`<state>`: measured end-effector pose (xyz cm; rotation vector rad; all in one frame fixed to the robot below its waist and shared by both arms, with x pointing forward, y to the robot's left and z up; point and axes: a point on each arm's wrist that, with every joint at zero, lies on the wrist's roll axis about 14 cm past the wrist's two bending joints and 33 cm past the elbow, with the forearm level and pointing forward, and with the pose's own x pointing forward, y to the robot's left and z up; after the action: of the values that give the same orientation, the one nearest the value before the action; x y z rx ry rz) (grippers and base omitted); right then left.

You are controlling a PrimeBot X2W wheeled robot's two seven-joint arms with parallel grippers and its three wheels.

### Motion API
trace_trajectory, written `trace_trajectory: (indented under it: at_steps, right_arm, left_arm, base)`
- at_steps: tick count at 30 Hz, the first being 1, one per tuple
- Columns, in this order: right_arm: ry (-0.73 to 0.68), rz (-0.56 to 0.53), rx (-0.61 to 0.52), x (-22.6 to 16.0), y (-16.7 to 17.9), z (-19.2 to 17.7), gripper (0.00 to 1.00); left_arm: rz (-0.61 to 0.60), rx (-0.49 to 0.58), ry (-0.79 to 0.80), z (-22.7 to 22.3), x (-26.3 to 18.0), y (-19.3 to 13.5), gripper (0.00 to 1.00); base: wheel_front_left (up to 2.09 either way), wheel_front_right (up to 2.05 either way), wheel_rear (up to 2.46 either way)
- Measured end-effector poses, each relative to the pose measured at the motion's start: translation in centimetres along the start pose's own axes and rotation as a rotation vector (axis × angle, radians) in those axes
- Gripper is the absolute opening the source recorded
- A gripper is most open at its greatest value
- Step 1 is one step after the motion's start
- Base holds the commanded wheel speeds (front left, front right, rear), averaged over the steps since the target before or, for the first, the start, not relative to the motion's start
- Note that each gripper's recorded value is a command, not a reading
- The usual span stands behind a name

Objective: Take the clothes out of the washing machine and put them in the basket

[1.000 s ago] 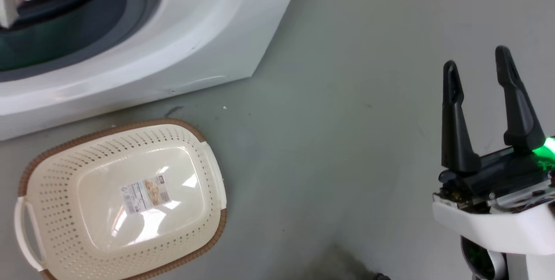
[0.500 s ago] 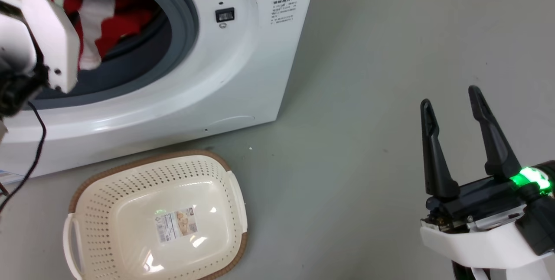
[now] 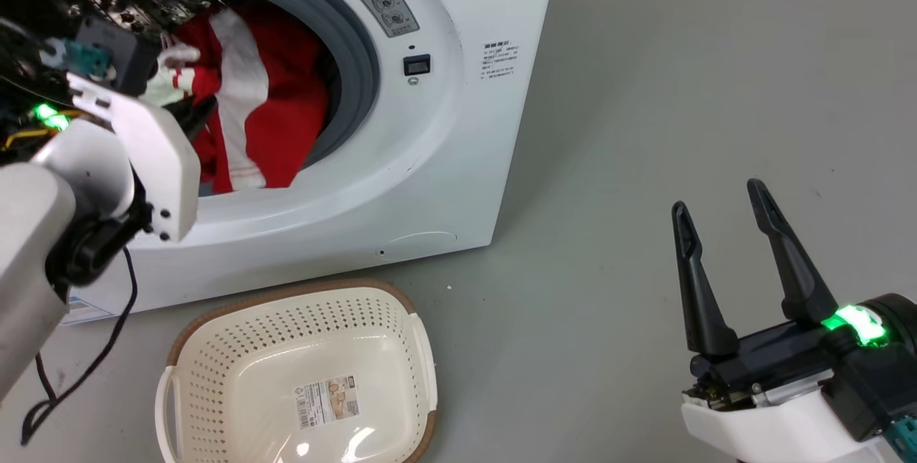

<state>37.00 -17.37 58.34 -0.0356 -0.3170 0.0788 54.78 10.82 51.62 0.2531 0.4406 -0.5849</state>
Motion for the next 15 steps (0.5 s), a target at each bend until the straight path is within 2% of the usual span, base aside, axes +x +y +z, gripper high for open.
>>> trace_trajectory:
  at_steps: [15]
  right_arm:
    - [-0.012,0.011,-0.006,-1.8,0.7,1.2,1.0]
  left_arm:
    - [-0.06,0.042,-0.054,-1.1,-4.4,-4.7,0.0]
  base:
    - [0.0,0.0,0.0]
